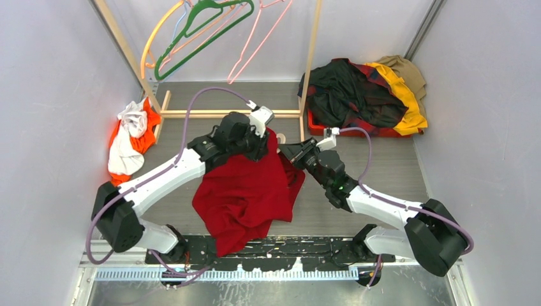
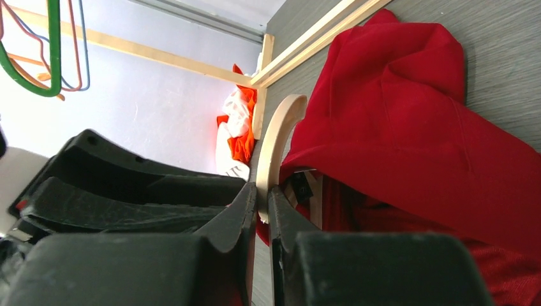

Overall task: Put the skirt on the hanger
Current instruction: Hang the skirt on the hanger.

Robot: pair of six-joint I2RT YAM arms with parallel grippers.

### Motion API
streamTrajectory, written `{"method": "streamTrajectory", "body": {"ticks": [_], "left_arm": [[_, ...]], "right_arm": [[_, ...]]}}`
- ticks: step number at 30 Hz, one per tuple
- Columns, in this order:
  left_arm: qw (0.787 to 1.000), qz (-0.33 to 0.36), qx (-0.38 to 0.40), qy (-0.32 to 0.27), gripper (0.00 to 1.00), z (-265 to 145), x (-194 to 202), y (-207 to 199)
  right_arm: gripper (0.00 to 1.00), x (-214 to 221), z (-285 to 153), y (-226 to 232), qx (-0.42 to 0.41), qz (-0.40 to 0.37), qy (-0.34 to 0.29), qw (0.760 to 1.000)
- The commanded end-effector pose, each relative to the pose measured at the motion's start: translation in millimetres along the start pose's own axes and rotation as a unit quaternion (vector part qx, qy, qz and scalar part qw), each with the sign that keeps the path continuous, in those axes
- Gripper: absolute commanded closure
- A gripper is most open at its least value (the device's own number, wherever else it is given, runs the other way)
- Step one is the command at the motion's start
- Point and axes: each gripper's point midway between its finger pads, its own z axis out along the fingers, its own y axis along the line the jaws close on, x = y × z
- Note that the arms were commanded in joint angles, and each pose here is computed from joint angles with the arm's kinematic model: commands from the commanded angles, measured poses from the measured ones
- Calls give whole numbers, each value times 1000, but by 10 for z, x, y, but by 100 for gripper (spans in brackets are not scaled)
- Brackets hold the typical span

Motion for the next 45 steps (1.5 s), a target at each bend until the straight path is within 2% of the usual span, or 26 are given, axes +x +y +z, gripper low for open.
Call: {"method": "streamTrajectory", "body": {"ticks": [1,6,15,22,38,45], "left_arm": [[996,16,85,-21,69,203,-170,-187],[990,25,139,-16,68,152,-129,-236],[980,49,187,-44,67,136,-11,-268],[977,70,183,-83,66,186,132,-241],[957,100,204,-182,66,81,-37,-345],[940,96,252,-208,68,40,-145,-509]], "right_arm": [[99,-90,27,539,-82,27,-4,996],[99,-78,-4,583,-88,22,3,996],[99,-22,-42,629,-98,21,28,995],[99,47,-78,687,-108,35,60,992],[99,199,-164,847,-109,40,133,984],[99,269,-157,835,-108,49,152,981]]}}
